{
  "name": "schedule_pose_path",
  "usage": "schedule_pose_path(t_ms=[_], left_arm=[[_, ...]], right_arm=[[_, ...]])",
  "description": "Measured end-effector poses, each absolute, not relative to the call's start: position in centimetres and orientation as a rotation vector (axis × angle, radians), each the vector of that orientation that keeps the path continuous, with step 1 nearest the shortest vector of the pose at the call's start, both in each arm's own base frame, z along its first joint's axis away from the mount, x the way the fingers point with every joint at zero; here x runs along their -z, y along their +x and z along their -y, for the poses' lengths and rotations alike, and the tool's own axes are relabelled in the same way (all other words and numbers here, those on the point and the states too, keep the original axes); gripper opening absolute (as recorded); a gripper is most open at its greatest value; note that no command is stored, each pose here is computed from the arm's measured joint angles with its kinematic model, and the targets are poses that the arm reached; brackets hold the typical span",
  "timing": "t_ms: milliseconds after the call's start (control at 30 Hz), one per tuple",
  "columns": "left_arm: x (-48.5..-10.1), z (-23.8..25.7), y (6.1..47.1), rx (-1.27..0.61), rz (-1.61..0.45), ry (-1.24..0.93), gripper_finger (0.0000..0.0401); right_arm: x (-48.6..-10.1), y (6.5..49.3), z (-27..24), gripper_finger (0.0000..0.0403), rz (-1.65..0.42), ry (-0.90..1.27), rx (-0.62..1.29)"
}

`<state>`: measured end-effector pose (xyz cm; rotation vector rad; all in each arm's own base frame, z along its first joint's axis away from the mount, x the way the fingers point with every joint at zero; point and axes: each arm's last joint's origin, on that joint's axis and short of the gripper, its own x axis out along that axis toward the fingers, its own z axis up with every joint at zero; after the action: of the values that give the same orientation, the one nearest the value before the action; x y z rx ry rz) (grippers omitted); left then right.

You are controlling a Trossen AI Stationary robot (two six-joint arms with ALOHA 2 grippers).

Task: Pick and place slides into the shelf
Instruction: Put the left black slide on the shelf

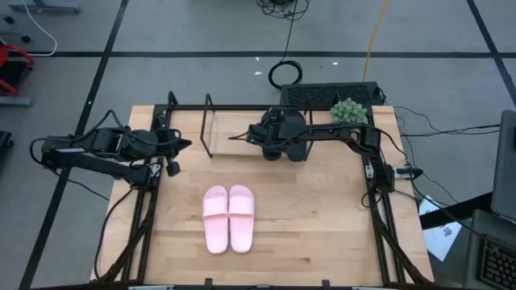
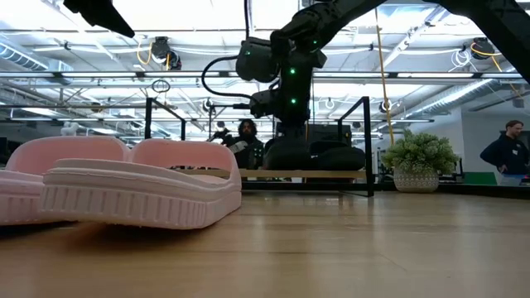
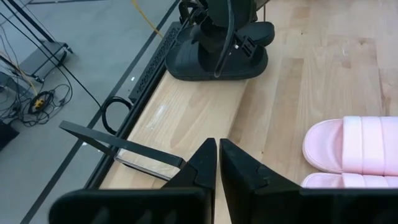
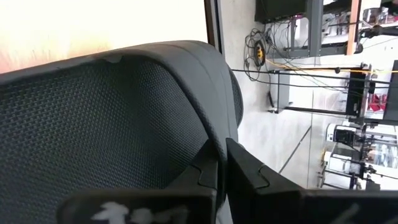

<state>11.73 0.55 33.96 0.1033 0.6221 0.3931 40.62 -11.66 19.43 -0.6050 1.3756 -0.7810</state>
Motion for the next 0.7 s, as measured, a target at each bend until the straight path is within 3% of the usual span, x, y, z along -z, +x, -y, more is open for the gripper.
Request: schedule_pose_path(t_ms=[700], left_arm=[[-33.96,-0.55,11.73,-0.391,-0.624,0.111,0.0024]], right_arm=[[-19.35,40.29,11.51,0.0,-1.404,-0.602,0.787]])
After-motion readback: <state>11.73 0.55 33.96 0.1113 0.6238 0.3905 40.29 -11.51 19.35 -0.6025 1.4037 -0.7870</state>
